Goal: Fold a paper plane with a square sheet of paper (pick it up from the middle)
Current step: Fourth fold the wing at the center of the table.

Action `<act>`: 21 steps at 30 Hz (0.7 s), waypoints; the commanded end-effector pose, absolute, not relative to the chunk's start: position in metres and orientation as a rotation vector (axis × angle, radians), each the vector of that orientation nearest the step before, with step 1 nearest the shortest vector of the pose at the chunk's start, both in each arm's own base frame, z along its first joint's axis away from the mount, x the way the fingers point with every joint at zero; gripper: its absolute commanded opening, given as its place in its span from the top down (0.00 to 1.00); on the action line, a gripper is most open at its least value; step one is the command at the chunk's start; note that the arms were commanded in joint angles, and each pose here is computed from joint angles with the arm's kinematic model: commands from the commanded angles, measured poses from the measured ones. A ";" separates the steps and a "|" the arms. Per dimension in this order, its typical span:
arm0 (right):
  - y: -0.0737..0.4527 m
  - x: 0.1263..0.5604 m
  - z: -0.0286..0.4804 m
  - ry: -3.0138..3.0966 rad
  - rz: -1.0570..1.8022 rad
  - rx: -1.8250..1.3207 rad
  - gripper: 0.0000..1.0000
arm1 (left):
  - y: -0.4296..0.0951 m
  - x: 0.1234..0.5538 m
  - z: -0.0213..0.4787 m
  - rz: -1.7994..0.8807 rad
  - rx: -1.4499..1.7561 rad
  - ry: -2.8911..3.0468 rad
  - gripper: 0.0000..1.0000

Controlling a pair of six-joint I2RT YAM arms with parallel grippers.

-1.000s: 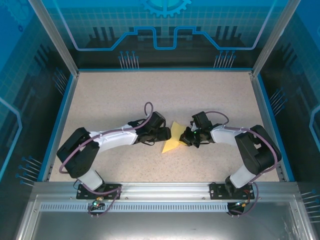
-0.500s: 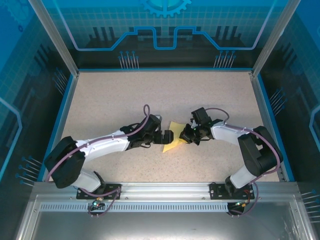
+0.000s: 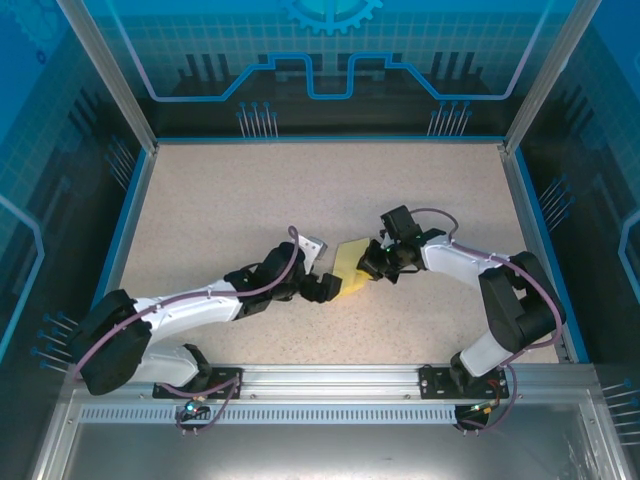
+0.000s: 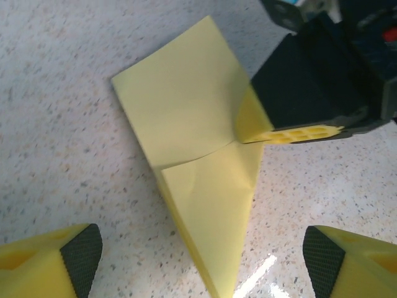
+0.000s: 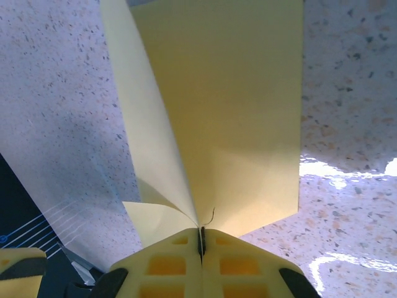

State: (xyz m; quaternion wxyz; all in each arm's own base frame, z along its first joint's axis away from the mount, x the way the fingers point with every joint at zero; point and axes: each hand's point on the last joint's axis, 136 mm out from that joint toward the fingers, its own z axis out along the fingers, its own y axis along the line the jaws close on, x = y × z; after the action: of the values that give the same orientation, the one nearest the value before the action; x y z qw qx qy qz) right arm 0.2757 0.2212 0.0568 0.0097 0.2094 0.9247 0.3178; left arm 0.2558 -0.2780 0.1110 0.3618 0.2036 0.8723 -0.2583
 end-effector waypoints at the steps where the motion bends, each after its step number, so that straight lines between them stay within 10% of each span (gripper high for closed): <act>1: 0.227 0.276 0.065 2.912 1.015 0.680 1.00 | -0.293 0.250 0.115 -0.654 0.715 2.121 0.14; 21: 0.250 0.284 0.075 2.935 1.088 0.685 0.99 | -0.293 0.260 0.062 -0.390 0.890 2.026 0.30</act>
State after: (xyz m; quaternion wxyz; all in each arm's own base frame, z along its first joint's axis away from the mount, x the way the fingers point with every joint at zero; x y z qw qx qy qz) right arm 0.2885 0.2433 0.0741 -0.0067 0.2107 0.9174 0.3377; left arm 0.2551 -0.2906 0.0614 0.4036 0.3408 0.8309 -0.1749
